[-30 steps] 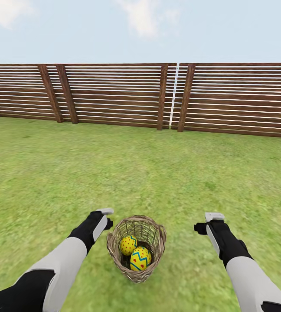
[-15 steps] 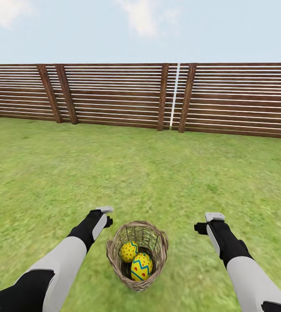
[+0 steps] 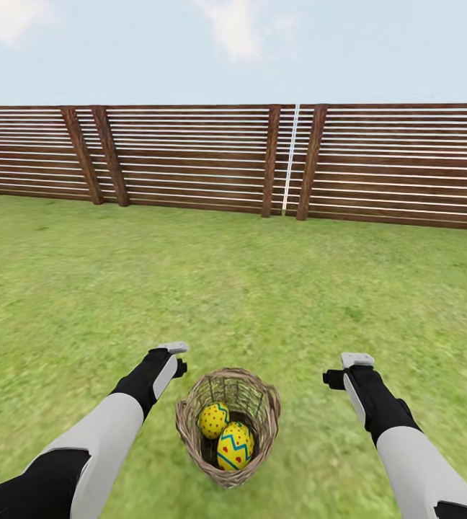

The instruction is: Take the three Easter eggs out of the wicker basket on the lawn in the garden, then place them on the lawn next to a single tree (choose any tree) so that all three eggs are next to the same tree and none are left in the basket.

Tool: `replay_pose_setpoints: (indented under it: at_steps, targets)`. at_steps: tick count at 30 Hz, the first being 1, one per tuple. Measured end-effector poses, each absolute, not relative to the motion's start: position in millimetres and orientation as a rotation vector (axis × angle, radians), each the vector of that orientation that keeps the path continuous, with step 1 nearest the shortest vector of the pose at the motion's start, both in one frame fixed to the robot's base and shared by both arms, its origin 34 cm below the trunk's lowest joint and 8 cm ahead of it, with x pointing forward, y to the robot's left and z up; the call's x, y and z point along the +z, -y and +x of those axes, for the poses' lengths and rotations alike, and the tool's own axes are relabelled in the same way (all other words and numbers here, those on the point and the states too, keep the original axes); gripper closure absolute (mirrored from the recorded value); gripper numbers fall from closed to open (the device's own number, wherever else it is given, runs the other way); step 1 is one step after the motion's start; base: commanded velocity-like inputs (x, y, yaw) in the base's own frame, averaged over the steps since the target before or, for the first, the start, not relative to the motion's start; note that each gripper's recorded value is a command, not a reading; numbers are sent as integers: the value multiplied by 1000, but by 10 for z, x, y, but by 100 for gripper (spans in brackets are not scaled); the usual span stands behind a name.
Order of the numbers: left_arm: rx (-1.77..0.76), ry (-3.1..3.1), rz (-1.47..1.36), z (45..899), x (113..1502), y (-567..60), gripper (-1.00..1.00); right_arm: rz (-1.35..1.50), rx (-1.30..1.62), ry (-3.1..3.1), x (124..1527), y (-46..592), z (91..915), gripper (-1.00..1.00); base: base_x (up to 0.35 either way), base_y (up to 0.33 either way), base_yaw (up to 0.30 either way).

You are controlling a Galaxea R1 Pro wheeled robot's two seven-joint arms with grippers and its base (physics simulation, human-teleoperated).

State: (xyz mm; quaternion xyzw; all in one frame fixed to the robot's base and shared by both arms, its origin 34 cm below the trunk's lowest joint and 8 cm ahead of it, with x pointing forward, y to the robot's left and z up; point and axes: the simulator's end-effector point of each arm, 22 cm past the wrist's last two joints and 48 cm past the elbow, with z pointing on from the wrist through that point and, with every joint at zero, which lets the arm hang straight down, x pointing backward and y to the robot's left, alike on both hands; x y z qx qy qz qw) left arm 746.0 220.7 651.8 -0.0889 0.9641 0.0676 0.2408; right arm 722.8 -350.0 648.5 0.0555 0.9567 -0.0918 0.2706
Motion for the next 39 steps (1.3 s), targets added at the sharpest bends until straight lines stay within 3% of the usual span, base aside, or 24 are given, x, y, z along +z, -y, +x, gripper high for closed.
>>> replay_pose_setpoints:
  at_steps: [39]
  targets:
    - [178, -2639, -243, 7392, 5804, -2181, -100, 149, -248, -2567, 5804, 3506, 7189, -100, 0, 0, 0]
